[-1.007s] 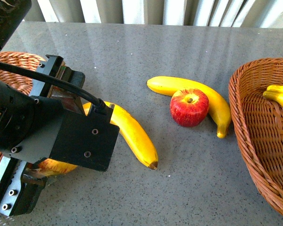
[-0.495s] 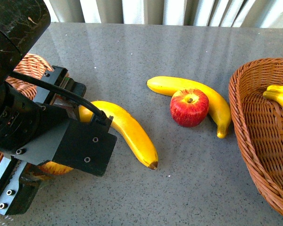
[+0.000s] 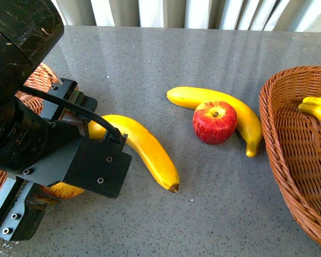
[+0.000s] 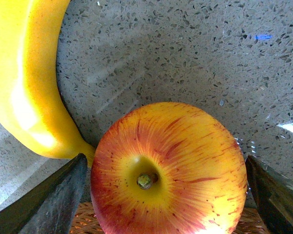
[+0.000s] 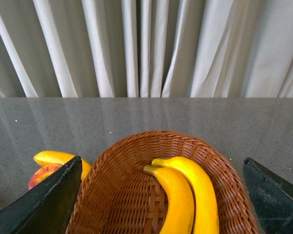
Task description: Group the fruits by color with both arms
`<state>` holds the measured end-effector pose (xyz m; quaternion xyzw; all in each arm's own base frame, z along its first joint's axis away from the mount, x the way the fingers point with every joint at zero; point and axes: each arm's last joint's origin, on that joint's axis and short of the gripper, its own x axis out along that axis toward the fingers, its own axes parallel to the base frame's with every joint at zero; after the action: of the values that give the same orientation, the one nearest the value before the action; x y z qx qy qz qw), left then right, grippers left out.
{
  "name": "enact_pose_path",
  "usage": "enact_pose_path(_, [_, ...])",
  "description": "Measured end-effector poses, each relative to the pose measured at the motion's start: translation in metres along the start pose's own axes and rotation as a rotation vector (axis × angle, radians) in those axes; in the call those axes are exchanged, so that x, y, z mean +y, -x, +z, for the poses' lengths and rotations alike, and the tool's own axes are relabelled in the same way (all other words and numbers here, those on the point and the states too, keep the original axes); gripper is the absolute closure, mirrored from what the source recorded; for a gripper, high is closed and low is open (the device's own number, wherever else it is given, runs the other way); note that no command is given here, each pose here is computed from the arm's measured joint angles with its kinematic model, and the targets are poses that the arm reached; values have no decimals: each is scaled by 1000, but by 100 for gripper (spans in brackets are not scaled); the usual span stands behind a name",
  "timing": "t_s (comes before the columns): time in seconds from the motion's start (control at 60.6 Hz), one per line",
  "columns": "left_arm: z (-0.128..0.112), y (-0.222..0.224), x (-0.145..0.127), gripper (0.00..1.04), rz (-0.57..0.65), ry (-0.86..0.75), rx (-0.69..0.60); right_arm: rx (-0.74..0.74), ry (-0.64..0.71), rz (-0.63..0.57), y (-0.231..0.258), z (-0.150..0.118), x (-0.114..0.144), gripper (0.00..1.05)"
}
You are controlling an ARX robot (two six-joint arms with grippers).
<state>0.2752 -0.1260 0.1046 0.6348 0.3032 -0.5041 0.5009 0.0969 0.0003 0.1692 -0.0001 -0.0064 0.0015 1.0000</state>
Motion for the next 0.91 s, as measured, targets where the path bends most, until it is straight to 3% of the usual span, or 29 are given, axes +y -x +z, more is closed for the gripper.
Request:
enact_pose_path(0.347, [0,0,0,10,-1,-5,6,0,0,0,0,0,0,9])
enact_pose_path(0.495, [1,0,-1,26,-4,-8,2,0,0,0,0,0,0,9])
enact_pose_path(0.908, [14,14,-8,30,-72,40,-107,0,0,0,0,0,0,9])
